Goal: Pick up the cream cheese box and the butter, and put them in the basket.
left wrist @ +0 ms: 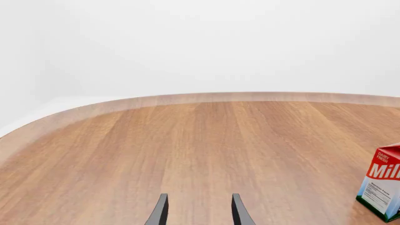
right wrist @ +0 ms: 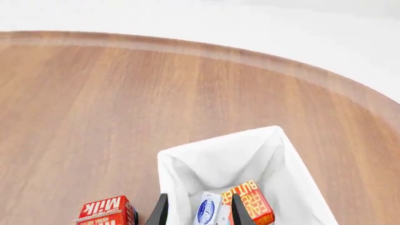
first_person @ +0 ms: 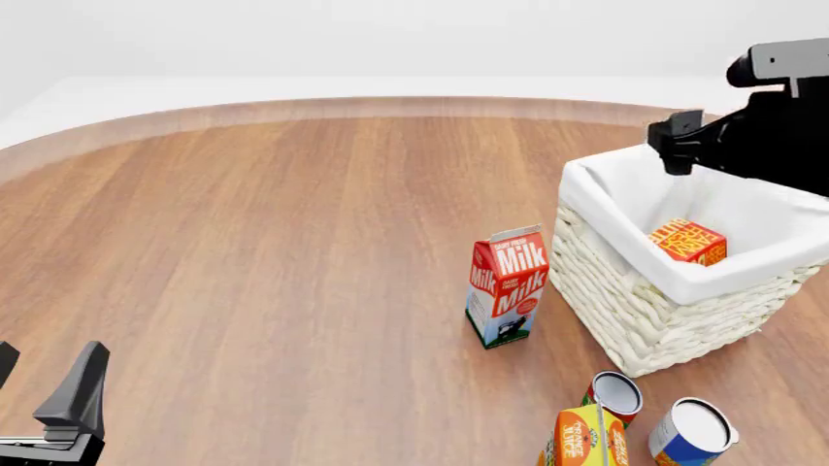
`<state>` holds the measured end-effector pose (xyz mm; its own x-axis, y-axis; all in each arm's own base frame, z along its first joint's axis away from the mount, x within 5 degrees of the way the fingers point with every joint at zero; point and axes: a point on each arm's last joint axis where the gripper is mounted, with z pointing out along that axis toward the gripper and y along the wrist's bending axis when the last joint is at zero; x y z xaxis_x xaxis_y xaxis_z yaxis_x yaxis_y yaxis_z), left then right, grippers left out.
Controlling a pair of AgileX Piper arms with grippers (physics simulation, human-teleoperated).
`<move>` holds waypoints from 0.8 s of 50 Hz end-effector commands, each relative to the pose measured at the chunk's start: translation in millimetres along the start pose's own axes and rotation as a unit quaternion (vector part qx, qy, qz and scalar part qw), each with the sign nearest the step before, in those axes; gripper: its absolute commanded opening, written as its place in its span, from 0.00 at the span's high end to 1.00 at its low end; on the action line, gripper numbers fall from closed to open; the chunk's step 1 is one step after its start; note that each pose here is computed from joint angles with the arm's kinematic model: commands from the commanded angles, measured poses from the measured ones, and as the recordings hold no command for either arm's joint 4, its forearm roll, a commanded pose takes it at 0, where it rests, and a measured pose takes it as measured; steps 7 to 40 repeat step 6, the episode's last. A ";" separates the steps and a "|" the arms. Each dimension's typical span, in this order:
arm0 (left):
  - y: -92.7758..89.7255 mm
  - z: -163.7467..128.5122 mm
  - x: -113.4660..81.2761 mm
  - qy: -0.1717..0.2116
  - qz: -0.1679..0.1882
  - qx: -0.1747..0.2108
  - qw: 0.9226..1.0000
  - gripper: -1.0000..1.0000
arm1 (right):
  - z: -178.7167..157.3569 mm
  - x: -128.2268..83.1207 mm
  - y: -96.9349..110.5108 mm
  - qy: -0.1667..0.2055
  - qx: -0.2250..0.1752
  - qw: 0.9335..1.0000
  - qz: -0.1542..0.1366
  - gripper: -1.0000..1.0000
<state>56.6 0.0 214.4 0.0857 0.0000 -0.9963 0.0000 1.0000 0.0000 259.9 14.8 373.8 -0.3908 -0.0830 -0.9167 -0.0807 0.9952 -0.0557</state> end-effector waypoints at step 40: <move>0.0 0.0 0.0 0.000 0.000 0.000 1.000 0.00 | -106.1 -61.5 41.9 -0.110 -0.105 0.987 -0.059 0.00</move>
